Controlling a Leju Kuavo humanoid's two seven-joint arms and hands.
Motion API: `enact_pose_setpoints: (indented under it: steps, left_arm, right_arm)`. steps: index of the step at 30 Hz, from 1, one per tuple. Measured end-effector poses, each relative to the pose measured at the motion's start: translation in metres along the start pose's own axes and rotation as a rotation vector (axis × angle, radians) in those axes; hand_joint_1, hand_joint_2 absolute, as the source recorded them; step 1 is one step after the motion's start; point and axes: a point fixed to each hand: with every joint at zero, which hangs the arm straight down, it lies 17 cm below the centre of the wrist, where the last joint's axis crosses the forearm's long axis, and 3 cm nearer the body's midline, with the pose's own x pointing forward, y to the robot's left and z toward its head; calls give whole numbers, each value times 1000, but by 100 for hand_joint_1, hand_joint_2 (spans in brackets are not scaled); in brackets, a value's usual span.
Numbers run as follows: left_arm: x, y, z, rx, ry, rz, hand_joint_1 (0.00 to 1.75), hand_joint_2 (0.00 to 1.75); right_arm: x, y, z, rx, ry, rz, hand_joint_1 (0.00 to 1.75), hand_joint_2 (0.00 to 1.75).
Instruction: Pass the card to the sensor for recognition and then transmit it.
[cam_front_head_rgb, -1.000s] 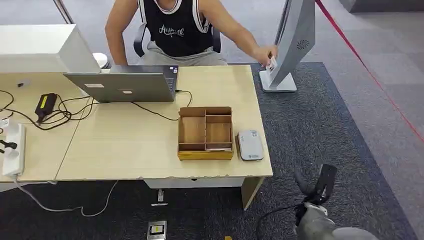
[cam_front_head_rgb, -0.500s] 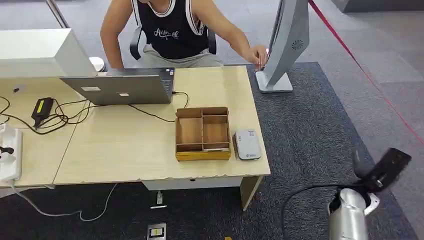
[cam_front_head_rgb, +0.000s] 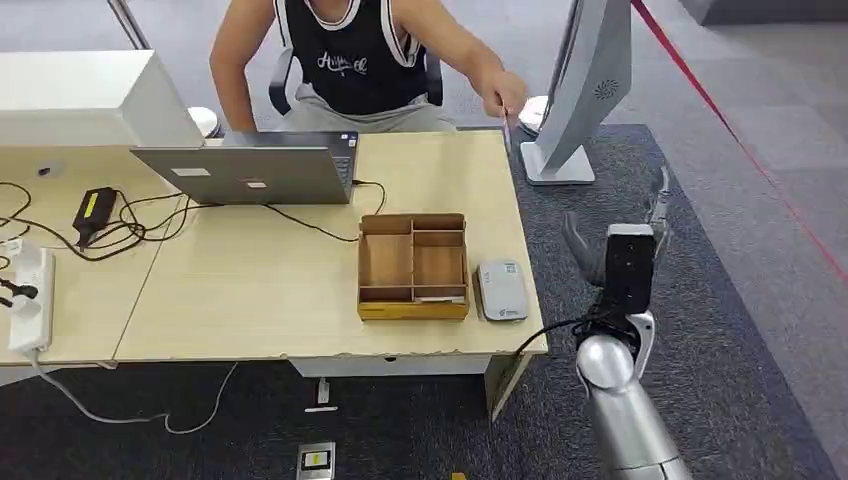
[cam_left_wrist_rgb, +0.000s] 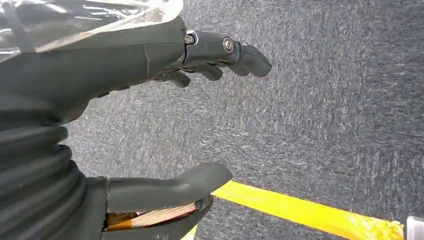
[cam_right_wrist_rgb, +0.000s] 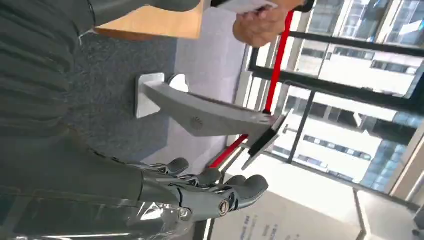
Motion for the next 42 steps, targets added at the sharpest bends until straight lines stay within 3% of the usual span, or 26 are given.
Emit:
enact_pose_setpoints:
  steps: [6,15,24,32,42]
  left_arm:
    - [6,-1,0,-3,-10,-16,0,175]
    - [24,-3,-1,-9,-41,-41,0,175]
    - [26,-5,0,-13,-55,-58,0,175]
    - [29,-6,0,-15,-56,-75,0,175]
    - [36,-4,-2,-16,-75,-116,0,175]
  right_arm:
    - [20,32,-4,86,-23,40,0,175]
    - [49,82,-24,198,-124,248,0,175]
    - [39,100,-20,261,-156,337,0,175]
    - [37,114,-37,275,-207,625,0,175]
    - [12,115,-49,285,-183,768,0,175]
